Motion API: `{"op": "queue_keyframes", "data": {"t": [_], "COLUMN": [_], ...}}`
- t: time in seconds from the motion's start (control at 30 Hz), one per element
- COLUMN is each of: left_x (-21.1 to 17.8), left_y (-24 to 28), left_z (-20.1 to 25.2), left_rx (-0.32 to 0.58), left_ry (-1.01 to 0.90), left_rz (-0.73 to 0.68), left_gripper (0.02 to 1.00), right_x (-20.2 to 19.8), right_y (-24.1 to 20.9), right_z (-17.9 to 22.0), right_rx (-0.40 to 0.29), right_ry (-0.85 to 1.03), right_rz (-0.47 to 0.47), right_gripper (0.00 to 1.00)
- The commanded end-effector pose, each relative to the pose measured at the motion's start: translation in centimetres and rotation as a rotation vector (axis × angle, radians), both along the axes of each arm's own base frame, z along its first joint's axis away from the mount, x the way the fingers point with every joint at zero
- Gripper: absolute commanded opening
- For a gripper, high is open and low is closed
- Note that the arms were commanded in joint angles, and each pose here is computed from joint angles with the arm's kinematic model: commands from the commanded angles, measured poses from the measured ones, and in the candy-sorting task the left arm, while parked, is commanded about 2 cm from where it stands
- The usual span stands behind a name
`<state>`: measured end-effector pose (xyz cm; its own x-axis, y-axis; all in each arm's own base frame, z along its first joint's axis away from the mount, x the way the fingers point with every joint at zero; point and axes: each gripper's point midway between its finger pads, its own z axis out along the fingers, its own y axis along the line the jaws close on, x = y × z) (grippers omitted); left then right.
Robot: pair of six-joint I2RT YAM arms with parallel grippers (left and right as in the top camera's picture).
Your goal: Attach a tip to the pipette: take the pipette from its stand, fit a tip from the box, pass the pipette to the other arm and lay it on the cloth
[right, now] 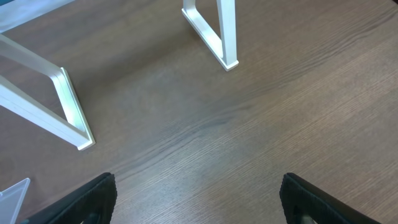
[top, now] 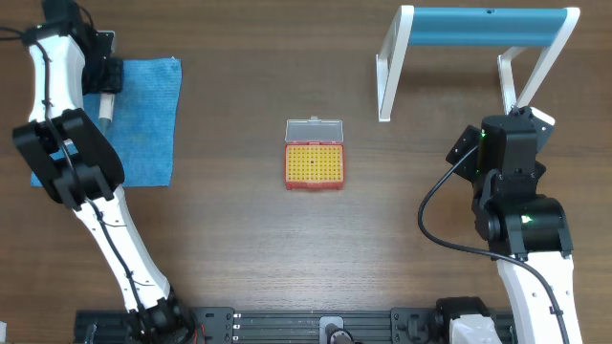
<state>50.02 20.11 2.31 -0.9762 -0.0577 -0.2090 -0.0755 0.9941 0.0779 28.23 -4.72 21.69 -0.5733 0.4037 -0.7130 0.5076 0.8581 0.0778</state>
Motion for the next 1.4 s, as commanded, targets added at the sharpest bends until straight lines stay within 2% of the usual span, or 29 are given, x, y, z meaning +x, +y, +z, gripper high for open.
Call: {"op": "queue_keyframes", "data": {"t": [0.03,0.4,0.43,0.5,0.53,0.57,0.6,0.63,0.73,0.83,0.97,1.13,1.2,1.27,1.3,1.4], "left_x": [0.1,0.0,0.1,0.1,0.1,0.1,0.0,-0.1,-0.1,0.9,1.1,-2.0,-4.6,-7.1,-8.2,-11.1], "left_y": [-0.3,-0.4,-0.4,-0.4,-0.4,-0.4,-0.4,-0.4,-0.4,0.0,0.0,-1.9,-3.3,-4.8,-5.3,-6.9], "left_z": [-1.5,-1.6,-1.6,-1.6,-1.6,-1.6,-1.6,-1.6,-0.4,3.7,12.6,24.6,28.9,31.7,33.5,38.1], "left_rx": [-0.038,-0.04,-0.039,-0.039,-0.039,-0.039,-0.04,-0.042,-0.041,-0.02,0.022,0.052,0.024,-0.004,-0.015,-0.002], "left_ry": [0.01,0.015,0.014,0.014,0.014,0.014,0.017,0.021,0.015,-0.057,-0.174,-0.329,-0.393,-0.422,-0.465,-0.57], "left_rz": [0.024,0.038,0.039,0.039,0.039,0.039,0.039,0.039,0.047,0.066,0.062,0.062,0.125,0.128,0.162,0.147], "left_gripper": [0.029,0.031,0.11,0.163,0.268,0.538,0.739,0.849,0.86,0.86,0.86,0.86,0.86,0.86,0.86,0.862], "right_x": [0.2,0.5,0.5,0.6,0.6,0.5,0.6,0.6,0.6,0.6,0.7,2.5,3.1,3.0,2.6,1.3], "right_y": [0.3,0.3,0.3,0.3,0.3,0.3,0.3,0.3,0.4,0.7,0.7,0.6,0.1,-0.4,-0.8,-1.5], "right_z": [1.1,1.4,1.4,1.4,1.4,1.4,1.4,1.4,1.4,1.4,1.4,3.6,5.3,6.5,7.0,8.6], "right_rx": [0.013,0.015,0.015,0.015,0.015,0.015,0.015,0.015,0.019,0.031,0.031,0.029,0.009,-0.019,-0.055,-0.145], "right_ry": [-0.039,-0.057,-0.057,-0.058,-0.058,-0.057,-0.058,-0.058,-0.057,-0.057,-0.061,-0.18,-0.258,-0.299,-0.304,-0.322], "right_rz": [0.002,0.003,0.003,0.003,0.003,0.003,0.003,0.003,0.007,0.018,0.018,0.014,-0.012,-0.026,-0.031,-0.01], "right_gripper": [0.855,0.858,0.858,0.858,0.858,0.858,0.858,0.858,0.858,0.858,0.858,0.858,0.858,0.858,0.858,0.858]}}
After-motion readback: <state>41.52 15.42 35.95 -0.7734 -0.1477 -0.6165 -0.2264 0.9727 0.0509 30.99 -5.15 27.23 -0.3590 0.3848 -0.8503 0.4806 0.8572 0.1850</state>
